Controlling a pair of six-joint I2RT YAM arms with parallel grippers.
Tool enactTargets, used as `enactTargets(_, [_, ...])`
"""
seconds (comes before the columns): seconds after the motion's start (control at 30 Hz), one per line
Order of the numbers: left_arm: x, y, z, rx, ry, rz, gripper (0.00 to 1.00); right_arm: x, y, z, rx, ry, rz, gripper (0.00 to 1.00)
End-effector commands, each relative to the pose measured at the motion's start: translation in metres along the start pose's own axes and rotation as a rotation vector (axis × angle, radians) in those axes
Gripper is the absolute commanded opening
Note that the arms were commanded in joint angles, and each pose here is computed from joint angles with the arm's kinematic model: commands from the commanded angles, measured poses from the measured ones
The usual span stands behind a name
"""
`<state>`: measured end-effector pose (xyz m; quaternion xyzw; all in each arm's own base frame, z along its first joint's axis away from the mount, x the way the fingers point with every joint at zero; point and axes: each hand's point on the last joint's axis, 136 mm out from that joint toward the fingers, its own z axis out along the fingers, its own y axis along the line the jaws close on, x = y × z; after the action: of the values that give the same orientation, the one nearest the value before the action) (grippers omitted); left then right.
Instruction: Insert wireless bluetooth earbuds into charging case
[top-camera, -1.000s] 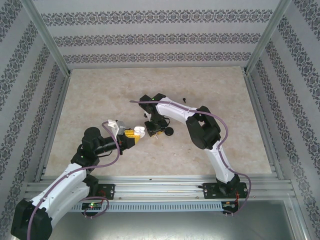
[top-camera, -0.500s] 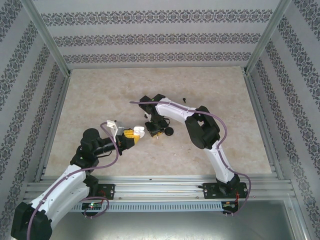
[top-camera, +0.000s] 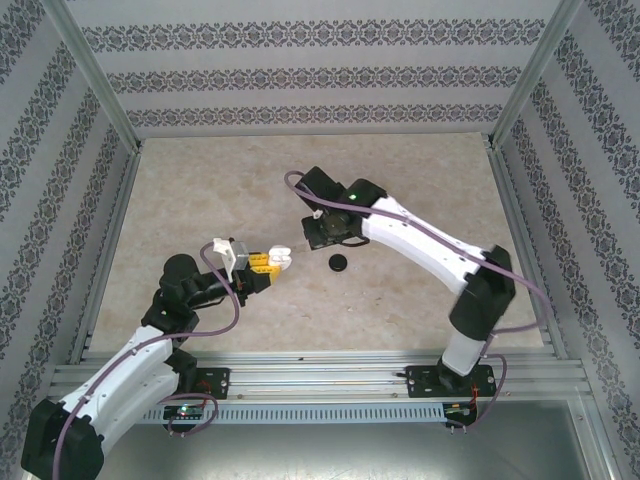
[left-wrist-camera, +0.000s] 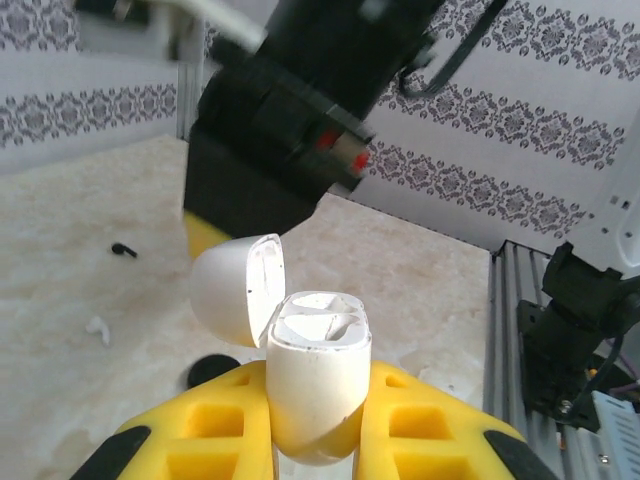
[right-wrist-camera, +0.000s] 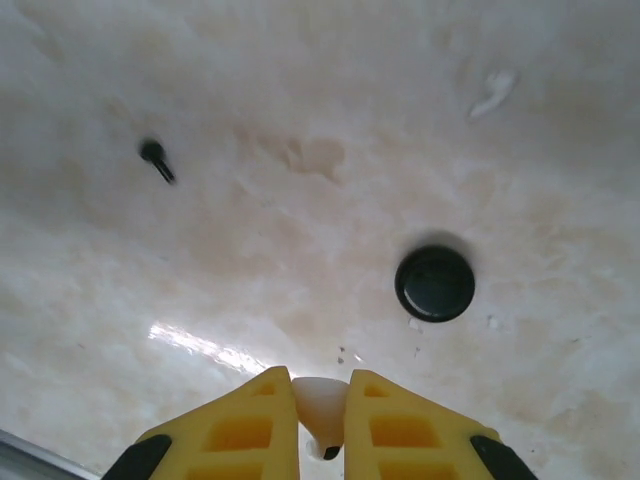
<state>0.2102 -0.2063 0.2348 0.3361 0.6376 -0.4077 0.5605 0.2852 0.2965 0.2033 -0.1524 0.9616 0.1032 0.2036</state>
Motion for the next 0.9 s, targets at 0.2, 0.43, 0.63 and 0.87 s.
enactTargets(0.2, [-0.071,0.013,0.003,-0.119,-0.165,0.282,0.0,-0.016,0.032,-0.094,-0.017,-0.448,-0.027,0.11])
enactTargets(0.43, [-0.074,0.012,0.006,-0.103,-0.173,0.274,0.0,-0.019,0.071,-0.122,-0.182,-0.528,-0.019,0.11])
enactTargets(0.63, [-0.072,0.01,0.006,-0.086,-0.184,0.241,0.0,-0.023,0.092,-0.125,-0.239,-0.527,-0.041,0.11])
enactTargets(0.87, [-0.07,0.008,0.006,-0.072,-0.18,0.196,0.0,-0.025,0.102,-0.116,-0.322,-0.509,-0.011,0.11])
